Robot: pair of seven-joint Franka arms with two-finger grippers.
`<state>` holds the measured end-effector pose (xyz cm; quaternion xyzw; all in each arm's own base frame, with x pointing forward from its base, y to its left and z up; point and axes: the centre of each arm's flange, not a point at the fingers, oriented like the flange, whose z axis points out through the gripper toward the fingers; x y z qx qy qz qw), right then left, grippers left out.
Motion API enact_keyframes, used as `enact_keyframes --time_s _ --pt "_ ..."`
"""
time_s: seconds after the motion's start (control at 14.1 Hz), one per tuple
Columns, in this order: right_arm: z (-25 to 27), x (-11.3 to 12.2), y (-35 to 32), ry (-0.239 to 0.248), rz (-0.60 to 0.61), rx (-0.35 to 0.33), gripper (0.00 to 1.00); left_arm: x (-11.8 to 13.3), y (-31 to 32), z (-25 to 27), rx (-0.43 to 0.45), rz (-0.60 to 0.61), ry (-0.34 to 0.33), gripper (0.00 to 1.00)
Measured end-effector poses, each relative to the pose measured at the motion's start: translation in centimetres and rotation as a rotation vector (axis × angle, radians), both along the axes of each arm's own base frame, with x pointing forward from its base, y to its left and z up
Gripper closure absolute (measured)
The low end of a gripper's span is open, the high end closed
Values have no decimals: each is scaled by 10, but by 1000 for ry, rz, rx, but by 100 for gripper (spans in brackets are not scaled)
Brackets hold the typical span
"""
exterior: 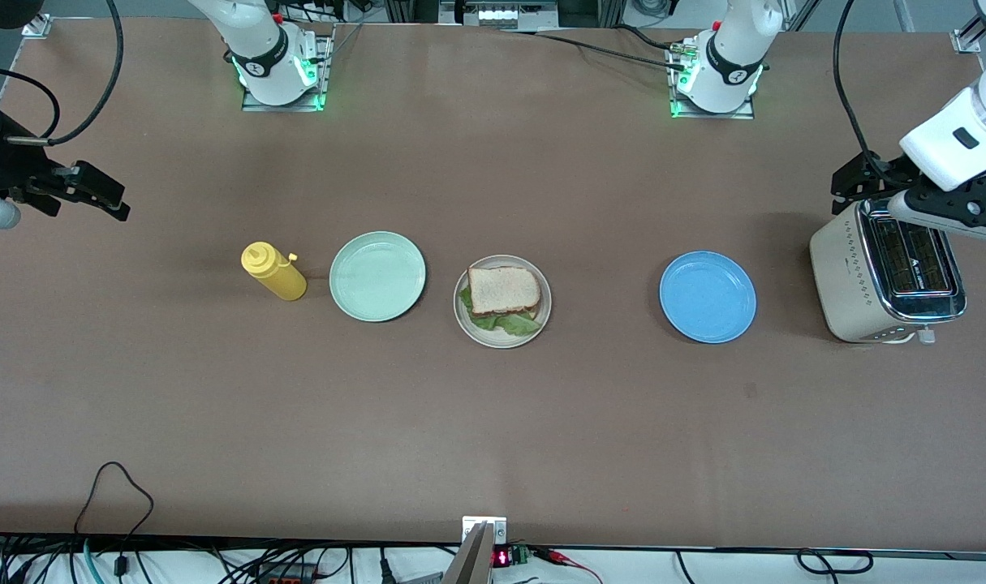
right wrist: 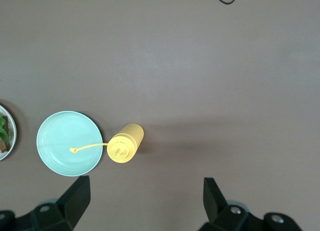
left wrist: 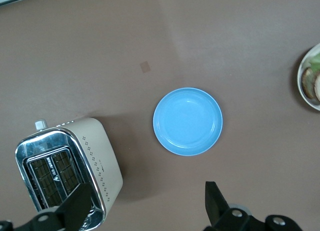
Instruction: Make sandwich in beige plate with both arms
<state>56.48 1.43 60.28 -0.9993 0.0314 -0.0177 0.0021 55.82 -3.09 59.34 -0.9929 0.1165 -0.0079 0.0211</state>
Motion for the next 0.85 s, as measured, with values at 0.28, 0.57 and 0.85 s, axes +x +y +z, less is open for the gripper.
enact_keyframes --time_s 0.28,0.57,0.85 --pt "-1 1 0 2 0 0 0 -13 5 -14 -1 93 8 0" --pt "-1 1 0 1 0 0 0 -19 4 -8 -2 96 -1 0" --pt "-1 1 0 -1 0 0 0 -20 4 -8 -1 99 4 0"
